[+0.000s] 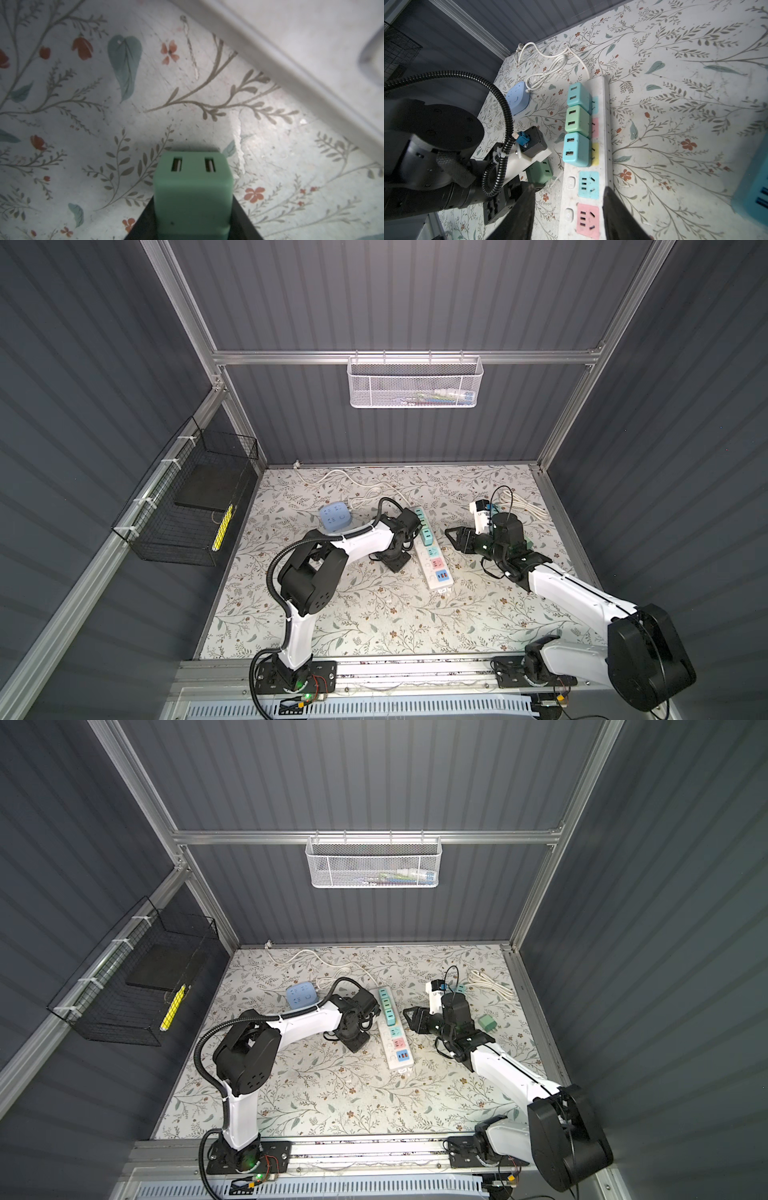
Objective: Insert the plug
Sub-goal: 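Grasp the green adapter with the left gripper while the right gripper withdraws, then close the right gripper on the green adapter held up by the left gripper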
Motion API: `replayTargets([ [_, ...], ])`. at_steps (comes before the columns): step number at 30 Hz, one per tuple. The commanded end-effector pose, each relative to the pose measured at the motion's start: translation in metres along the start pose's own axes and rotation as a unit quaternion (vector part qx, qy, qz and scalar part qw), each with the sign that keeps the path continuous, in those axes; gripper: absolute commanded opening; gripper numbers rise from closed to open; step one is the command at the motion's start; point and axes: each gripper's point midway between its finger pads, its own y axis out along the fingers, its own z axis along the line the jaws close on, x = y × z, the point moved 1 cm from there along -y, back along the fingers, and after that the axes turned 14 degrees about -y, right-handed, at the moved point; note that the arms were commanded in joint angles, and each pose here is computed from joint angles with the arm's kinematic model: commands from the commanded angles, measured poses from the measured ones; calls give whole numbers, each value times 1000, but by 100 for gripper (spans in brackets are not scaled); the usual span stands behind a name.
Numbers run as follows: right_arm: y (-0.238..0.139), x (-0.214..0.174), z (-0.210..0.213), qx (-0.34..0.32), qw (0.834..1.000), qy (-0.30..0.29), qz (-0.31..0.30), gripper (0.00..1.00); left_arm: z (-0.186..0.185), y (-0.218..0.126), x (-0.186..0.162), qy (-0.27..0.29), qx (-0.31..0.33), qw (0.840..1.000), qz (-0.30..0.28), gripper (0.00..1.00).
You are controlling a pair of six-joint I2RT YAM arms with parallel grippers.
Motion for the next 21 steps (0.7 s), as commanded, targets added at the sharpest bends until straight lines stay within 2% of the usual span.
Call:
replayTargets([
  [1, 1, -2, 5, 20, 1000, 0, 3, 53, -5, -15, 7, -10, -19, 998, -57, 22],
  [4, 1, -1, 10, 35, 999, 2, 3, 51, -20, -41, 22, -3, -44, 986, -161, 20],
  [6, 1, 0, 18, 58, 998, 6, 7, 49, -35, -59, 28, 5, -70, 969, -235, 20],
  [8, 0, -3, 29, 90, 996, 18, 20, 42, -51, -77, 30, 16, -96, 950, -298, 14],
  [11, -6, -10, 44, 122, 992, 21, 39, 34, -69, -94, 29, 30, -128, 922, -363, 12],
  [13, -12, -16, 57, 144, 988, 8, 56, 32, -73, -100, 29, 31, -136, 914, -381, 11],
  [16, -22, -25, 73, 176, 981, -1, 82, 32, -78, -105, 30, 41, -133, 916, -377, 9],
  [21, -24, -31, 84, 185, 977, -10, 108, 43, -86, -122, 26, 58, -163, 903, -393, 9],
])
